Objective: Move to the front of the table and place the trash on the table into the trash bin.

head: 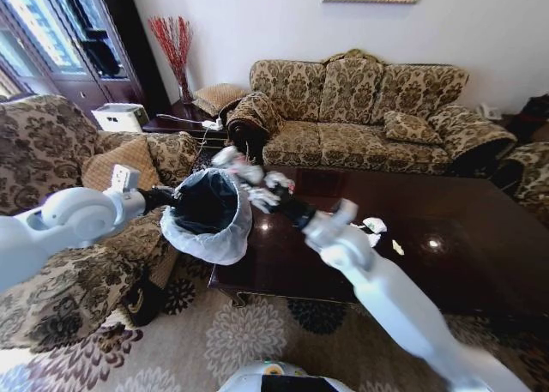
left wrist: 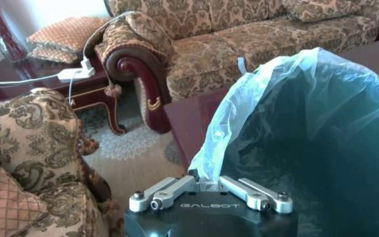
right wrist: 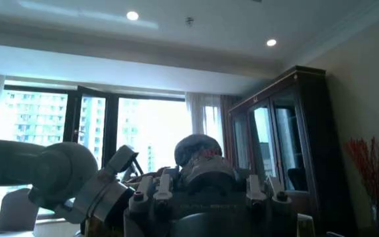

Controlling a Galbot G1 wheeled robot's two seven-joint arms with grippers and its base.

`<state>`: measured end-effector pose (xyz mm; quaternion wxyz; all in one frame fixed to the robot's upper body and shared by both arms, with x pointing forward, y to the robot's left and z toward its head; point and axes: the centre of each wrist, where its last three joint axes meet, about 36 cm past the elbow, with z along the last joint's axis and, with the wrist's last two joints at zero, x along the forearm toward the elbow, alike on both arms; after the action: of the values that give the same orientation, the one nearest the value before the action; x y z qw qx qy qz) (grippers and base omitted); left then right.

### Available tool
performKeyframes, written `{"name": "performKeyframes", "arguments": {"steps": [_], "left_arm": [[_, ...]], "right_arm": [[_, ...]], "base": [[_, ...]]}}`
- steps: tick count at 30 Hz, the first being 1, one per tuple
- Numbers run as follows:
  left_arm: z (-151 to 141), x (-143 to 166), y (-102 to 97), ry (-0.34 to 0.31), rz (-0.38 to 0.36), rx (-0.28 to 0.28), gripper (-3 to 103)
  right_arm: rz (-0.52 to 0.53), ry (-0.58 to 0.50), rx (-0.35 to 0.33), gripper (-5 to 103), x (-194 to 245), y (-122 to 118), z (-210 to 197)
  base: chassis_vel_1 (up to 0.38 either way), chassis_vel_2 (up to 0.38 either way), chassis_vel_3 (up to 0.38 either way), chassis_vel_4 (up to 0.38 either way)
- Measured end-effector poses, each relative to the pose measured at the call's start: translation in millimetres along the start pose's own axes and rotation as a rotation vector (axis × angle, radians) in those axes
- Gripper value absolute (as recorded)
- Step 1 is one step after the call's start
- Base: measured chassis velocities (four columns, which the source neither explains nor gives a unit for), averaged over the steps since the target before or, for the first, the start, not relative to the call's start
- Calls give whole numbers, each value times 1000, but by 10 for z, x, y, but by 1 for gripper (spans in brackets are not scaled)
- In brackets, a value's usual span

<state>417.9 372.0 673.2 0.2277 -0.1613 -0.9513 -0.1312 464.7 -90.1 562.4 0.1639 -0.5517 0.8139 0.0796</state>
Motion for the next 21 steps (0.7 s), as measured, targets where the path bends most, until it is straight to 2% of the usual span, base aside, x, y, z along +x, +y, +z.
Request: {"name": "performKeyframes", "arguments": {"steps": [5, 9, 13, 15, 16, 19, 21], "left_arm": [[23, 8, -12, -2, -7, 8, 0], [25, 40, -98, -4, 16, 5, 0], [21, 49, -104, -7, 17, 7, 0], [28, 49, -102, -7, 16, 10, 0], [28, 49, -102, -7, 16, 10, 0], [40, 49, -104, -7, 14, 13, 0], [41, 49, -104, -8, 14, 13, 0]], "right_arm": [[-19, 42, 25, 47, -183, -12, 115], [-14, 77, 49, 47, -333, -33, 214], [-12, 92, 75, 45, -345, -30, 243], [-6, 100, 78, 56, -314, -30, 265], [-6, 100, 78, 56, -314, -30, 265], [-4, 95, 70, 73, -271, -20, 282], [-8, 88, 67, 73, -257, -11, 287]], "base": [[0, 0, 0, 0], [0, 0, 0, 0], [0, 0, 0, 0], [0, 0, 0, 0], [0, 0, 0, 0], [0, 0, 0, 0], [0, 0, 0, 0]]}}
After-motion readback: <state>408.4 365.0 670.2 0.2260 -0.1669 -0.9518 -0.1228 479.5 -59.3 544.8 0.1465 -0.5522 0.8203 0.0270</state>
